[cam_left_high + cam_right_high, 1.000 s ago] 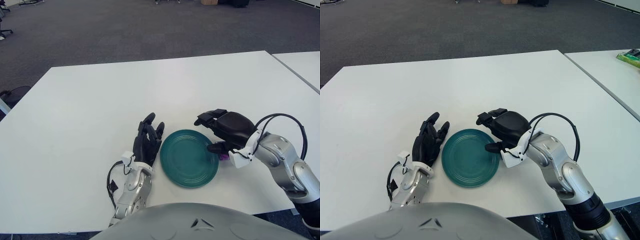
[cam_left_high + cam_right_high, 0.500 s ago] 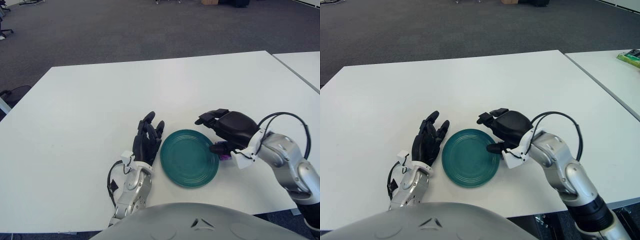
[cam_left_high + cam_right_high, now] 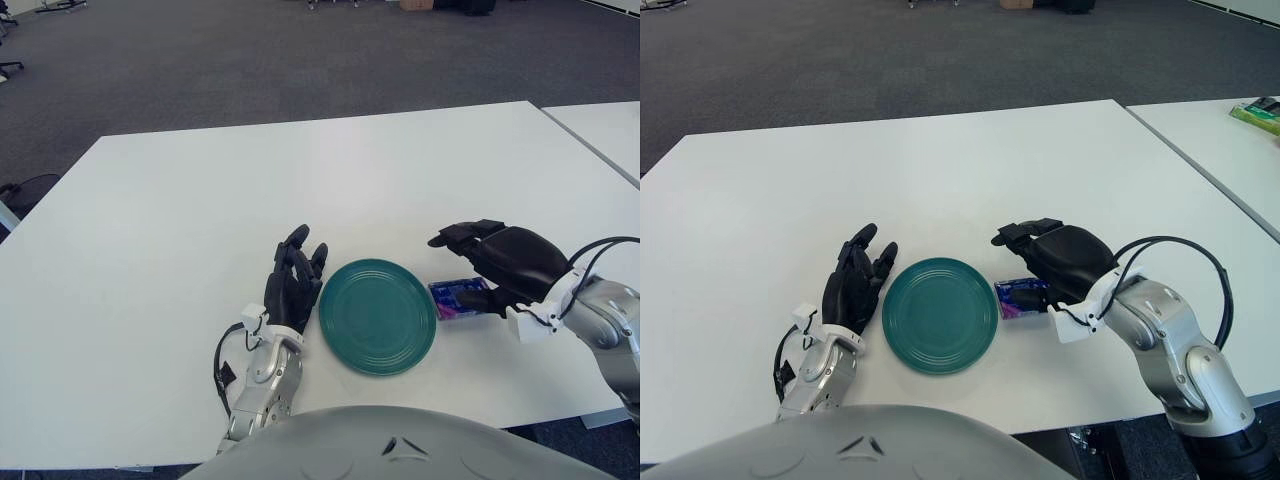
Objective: Put the gum into the plate.
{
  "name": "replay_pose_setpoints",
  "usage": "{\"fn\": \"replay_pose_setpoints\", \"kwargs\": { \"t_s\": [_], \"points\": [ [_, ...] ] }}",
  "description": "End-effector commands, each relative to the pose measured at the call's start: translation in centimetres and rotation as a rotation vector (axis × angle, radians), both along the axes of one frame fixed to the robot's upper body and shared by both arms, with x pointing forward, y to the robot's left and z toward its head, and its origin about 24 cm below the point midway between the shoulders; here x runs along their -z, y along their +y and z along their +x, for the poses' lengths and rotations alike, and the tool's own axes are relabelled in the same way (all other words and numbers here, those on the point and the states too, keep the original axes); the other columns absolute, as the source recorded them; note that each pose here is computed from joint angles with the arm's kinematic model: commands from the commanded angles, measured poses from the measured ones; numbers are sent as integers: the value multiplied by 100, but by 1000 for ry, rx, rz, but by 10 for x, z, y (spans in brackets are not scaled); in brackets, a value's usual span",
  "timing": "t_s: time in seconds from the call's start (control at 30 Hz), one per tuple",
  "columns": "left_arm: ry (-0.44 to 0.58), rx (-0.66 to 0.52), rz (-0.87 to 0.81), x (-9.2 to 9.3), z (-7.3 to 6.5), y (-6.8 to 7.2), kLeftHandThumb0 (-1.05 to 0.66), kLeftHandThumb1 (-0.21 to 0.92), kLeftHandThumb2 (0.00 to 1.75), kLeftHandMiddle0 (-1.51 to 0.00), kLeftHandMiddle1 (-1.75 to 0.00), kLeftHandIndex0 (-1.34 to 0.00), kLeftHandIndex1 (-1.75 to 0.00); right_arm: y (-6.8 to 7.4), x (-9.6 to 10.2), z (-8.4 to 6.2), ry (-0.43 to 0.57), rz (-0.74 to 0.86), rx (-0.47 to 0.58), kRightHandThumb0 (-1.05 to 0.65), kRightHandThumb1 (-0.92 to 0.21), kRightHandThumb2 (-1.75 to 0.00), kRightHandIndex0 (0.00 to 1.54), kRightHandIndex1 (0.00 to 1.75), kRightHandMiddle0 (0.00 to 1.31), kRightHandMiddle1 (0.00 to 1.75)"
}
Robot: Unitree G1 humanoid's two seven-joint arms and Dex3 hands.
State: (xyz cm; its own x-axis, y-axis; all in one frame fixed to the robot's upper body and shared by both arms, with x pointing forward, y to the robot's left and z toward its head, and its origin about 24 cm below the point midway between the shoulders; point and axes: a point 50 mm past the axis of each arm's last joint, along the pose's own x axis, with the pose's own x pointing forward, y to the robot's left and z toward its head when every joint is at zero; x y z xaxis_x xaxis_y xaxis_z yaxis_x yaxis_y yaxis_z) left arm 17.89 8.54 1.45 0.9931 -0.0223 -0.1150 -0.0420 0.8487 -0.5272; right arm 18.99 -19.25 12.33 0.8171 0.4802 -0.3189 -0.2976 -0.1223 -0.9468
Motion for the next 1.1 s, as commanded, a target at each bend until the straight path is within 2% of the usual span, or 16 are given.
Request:
{"fn": "replay_pose_setpoints", "kwargs": {
  "t_s": [0.0,0.4,1.07],
  "points": [
    [-14,-41,-67,-7,3,-9,-72,92,80,-52,-2,-9,-82,-4,1,0,-13,7,25,-97,-92,-101,37,0,0,66],
    [-22,-34,-68,-8,3,-5,-72,92,79,-53,-2,-7,-81,-6,9,-3,21,-18,48,-97,-92,-95,32,0,0,54],
    [-25,-31,-65,-8,3,0,-71,92,80,-49,0,-6,-80,-1,12,-6,46,-3,46,-99,-92,-98,28,0,0,50]
  ]
}}
